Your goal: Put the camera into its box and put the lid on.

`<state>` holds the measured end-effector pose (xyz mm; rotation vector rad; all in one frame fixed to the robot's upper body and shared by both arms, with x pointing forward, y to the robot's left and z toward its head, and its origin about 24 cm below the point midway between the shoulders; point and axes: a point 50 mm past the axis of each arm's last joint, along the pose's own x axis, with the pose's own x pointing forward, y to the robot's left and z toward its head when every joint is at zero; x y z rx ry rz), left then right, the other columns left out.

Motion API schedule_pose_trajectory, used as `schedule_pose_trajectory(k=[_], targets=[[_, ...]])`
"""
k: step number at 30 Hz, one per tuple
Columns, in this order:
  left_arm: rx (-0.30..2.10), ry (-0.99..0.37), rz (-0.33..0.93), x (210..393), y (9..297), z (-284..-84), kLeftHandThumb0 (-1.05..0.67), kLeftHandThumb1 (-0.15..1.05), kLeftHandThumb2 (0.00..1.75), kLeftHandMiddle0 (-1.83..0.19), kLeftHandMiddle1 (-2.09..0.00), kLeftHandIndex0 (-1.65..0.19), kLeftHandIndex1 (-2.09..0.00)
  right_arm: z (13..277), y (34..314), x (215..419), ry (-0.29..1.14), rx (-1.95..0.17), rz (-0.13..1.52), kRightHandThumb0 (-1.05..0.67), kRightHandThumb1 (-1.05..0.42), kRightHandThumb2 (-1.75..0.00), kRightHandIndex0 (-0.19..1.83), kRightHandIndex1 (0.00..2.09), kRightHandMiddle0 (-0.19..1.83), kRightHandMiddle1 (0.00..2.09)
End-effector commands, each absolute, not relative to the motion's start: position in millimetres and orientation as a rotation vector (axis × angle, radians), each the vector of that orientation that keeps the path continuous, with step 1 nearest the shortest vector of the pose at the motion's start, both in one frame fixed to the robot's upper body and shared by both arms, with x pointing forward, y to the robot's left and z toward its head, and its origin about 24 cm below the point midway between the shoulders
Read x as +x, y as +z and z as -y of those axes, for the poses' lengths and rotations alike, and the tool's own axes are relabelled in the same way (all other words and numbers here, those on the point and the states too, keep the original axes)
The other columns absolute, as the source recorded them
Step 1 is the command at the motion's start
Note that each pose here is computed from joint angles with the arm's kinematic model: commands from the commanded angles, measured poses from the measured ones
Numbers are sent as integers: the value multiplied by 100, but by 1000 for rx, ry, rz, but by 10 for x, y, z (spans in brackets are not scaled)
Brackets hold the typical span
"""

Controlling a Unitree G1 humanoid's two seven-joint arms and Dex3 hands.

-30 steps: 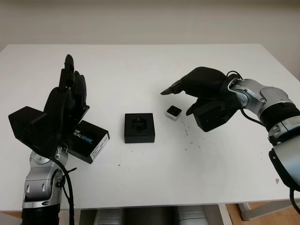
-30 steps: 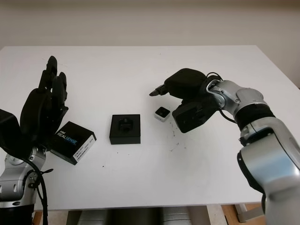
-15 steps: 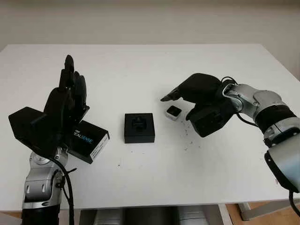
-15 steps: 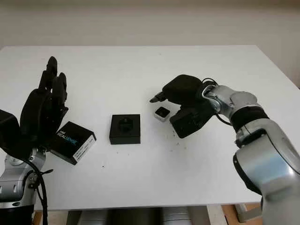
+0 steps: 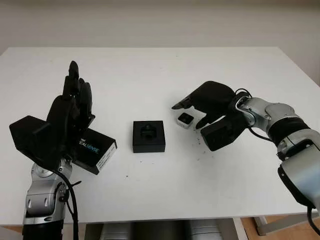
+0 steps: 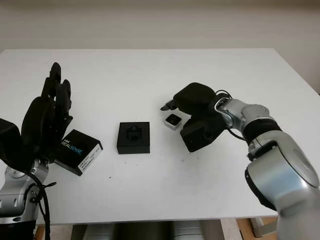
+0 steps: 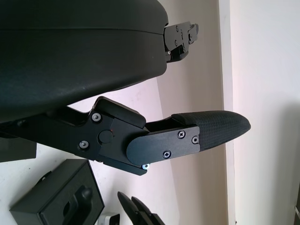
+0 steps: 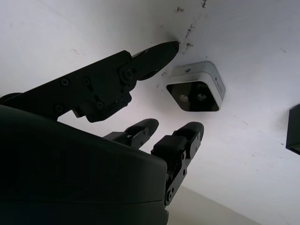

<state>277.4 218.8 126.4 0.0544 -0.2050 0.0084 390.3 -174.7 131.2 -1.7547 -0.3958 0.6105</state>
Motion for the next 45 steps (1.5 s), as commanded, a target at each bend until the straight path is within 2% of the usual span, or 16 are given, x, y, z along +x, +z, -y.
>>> schedule_pose_trajectory(k=[1, 15, 16, 17, 19, 21, 25, 28, 30, 34, 45], targets=[[68, 9, 223, 2745, 1305, -2196, -84, 105, 64, 19, 0, 19, 0, 1745, 1265, 3898, 614, -1773, 390, -35, -83, -6, 61, 13, 59, 8], [70, 15, 221, 2740, 1315, -2204, -84, 105, 64, 19, 0, 19, 0, 1773, 1150, 3868, 601, -1792, 400, -42, -84, -6, 61, 18, 64, 11], [68, 16, 219, 2740, 1315, -2204, -84, 105, 64, 19, 0, 19, 0, 1774, 1145, 3866, 600, -1789, 397, -42, -85, -6, 58, 24, 64, 11], [64, 18, 217, 2741, 1316, -2203, -84, 105, 64, 19, 0, 19, 0, 1774, 1139, 3864, 599, -1786, 398, -42, -85, -6, 43, 51, 62, 14], [61, 19, 216, 2743, 1315, -2199, -85, 105, 63, 19, 0, 19, 0, 1771, 1129, 3861, 597, -1773, 394, -41, -85, -6, 22, 94, 59, 22], [69, 19, 217, 2739, 1314, -2195, -85, 105, 63, 19, 0, 19, 0, 1767, 1118, 3854, 594, -1751, 393, -39, -86, -5, 16, 105, 57, 26], [69, 18, 217, 2733, 1313, -2190, -84, 105, 64, 19, 0, 19, 0, 1756, 1107, 3844, 586, -1723, 404, -37, -85, -5, 12, 113, 54, 33], [75, 17, 217, 2732, 1311, -2188, -84, 105, 65, 19, 0, 19, 0, 1751, 1101, 3838, 580, -1712, 417, -38, -86, -5, 7, 128, 34, 76], [76, 17, 214, 2732, 1307, -2188, -84, 105, 65, 19, 0, 19, 0, 1749, 1101, 3838, 579, -1710, 418, -37, -86, -5, 6, 131, 27, 91], [67, 12, 211, 2734, 1301, -2184, -84, 105, 65, 19, 0, 19, 0, 1746, 1103, 3835, 582, -1696, 418, -36, -87, -5, 2, 137, 19, 104], [52, 9, 210, 2732, 1291, -2173, -84, 105, 62, 19, 0, 19, 0, 1719, 1117, 3841, 577, -1684, 428, -35, -86, -5, 4, 127, 18, 97]])
